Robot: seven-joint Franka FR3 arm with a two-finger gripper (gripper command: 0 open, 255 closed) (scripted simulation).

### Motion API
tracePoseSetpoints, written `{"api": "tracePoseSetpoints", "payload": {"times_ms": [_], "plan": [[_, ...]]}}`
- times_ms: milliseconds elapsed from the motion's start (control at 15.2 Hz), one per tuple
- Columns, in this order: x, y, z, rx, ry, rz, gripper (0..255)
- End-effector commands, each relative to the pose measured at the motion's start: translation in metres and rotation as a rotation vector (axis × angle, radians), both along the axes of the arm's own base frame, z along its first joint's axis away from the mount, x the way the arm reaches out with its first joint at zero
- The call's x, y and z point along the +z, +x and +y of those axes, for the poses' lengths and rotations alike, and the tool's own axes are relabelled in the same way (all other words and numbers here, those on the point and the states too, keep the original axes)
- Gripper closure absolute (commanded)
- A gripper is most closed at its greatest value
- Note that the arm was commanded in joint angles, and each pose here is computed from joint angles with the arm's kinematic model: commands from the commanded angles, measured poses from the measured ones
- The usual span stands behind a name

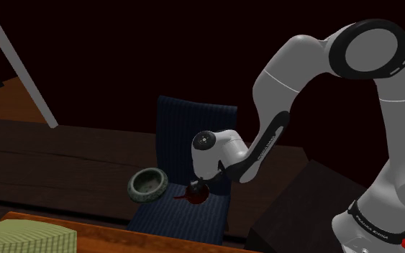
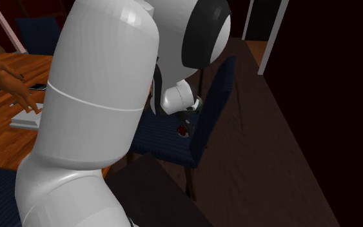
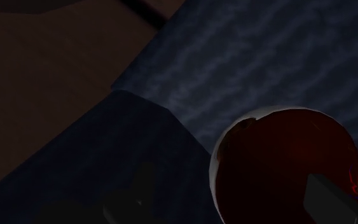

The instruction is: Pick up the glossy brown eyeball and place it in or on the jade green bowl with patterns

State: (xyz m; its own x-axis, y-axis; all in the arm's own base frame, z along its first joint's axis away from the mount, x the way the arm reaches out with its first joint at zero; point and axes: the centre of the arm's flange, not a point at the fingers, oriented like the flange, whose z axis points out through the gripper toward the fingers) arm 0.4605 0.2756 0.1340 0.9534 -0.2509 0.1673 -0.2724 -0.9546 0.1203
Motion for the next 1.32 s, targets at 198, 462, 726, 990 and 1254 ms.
{"api": "tracePoseSetpoints", "payload": {"times_ms": [198,462,726,990,1254], "plan": [[-0.002,0.001,-0.003,-0.007,-0.006,0.004,255],[-0.002,0.001,-0.003,-0.007,-0.006,0.004,255],[0.003,0.001,-0.004,-0.007,-0.006,0.004,255],[0.024,0.001,-0.004,-0.007,-0.006,0.004,255],[0.045,0.001,-0.004,-0.007,-0.006,0.004,255]]}}
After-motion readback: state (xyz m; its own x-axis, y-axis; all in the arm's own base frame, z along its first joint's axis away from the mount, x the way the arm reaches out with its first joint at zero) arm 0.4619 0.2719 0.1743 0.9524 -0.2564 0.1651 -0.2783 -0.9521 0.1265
